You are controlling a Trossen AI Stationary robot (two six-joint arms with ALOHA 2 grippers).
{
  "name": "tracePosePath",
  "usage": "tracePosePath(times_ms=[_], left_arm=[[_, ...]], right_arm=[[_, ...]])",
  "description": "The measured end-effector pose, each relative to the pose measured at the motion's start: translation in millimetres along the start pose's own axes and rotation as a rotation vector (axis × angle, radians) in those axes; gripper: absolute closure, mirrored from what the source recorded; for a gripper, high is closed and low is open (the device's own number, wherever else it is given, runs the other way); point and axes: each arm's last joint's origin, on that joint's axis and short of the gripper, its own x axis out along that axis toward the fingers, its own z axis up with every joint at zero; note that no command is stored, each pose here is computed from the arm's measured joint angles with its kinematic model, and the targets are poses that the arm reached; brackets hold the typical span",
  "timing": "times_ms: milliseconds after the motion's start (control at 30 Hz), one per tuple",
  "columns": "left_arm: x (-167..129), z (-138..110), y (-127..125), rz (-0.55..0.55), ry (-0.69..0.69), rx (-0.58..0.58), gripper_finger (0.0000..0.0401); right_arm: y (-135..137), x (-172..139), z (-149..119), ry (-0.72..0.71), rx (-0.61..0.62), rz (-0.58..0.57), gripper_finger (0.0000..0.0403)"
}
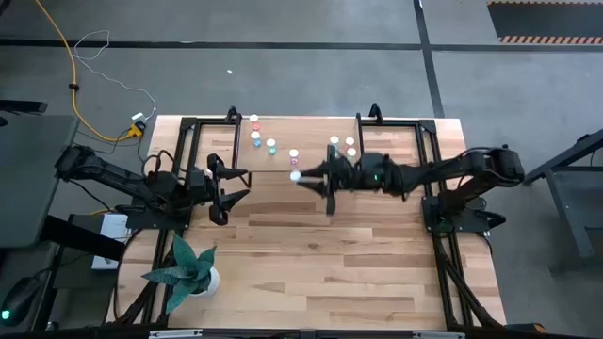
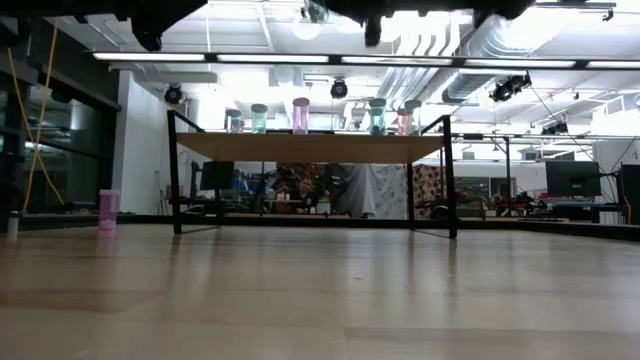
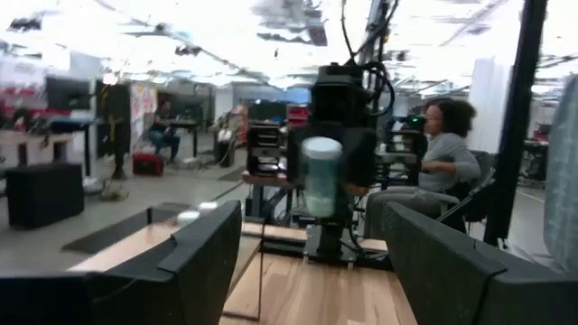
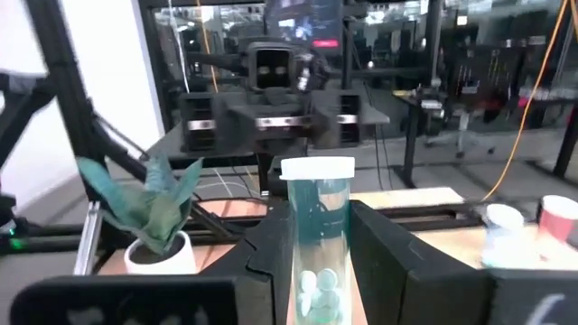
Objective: Pick and place medicine bottles onto shelf by color
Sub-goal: Put the green pill bottle on the shelf
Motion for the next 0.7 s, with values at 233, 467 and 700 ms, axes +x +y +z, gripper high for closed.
tracePosePath(times_ms=[233,467,700], left_arm=[[15.5,-10.2,-9.9,-0.051,-0.036,0.100,0.0144],[40.1,-23.8,-23.0,-0.057,-0.033,0.184,0.0144],[60.8,-36.9,-38.4,-0.205,0.024,0.208,0.0144]], right_arm=[[42.9,-1.1,-1.0,-0.034,-0.078,-0.015,0.0320],[55.7,16.7,-25.6,-0.068,-0.092,0.006,0.0320],[56.9,28.4,-47.5,-0.052,-0.094,0.006,0.0320]])
